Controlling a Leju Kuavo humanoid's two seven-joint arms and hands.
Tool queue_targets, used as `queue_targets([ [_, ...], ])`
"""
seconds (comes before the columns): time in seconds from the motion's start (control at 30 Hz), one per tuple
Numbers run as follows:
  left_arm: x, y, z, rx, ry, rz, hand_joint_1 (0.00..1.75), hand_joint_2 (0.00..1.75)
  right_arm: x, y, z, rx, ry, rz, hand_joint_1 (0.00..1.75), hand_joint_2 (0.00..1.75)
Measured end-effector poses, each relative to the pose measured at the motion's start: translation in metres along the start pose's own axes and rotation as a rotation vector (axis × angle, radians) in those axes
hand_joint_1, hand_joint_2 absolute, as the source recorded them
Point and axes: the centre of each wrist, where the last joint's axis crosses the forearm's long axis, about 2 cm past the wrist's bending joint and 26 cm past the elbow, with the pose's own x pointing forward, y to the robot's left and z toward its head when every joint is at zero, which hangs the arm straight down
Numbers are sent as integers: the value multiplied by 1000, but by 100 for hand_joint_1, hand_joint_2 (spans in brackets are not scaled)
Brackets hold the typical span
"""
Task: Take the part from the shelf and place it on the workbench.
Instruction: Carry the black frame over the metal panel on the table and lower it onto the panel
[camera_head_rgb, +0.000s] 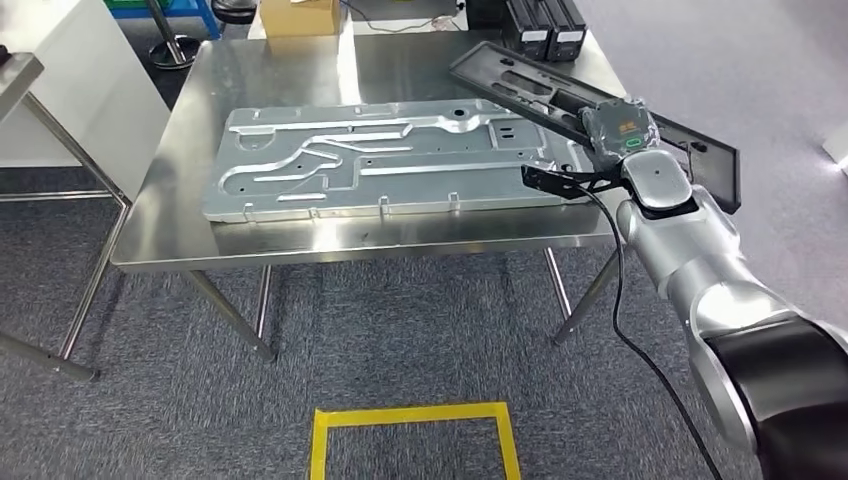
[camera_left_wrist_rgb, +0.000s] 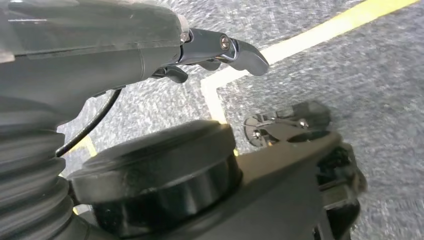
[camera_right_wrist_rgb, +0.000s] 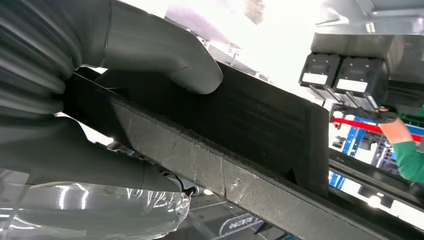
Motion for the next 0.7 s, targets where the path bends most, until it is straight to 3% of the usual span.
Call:
queue_targets([
  [0.17, 1, -3, 1, -5, -1, 1, 0, 175, 6, -16, -11, 13, -27, 22, 175, 175],
  [0.7, 3, -6, 1, -17, -5, -2, 0, 175, 26, -32, -24, 8, -75, 27, 175, 175],
])
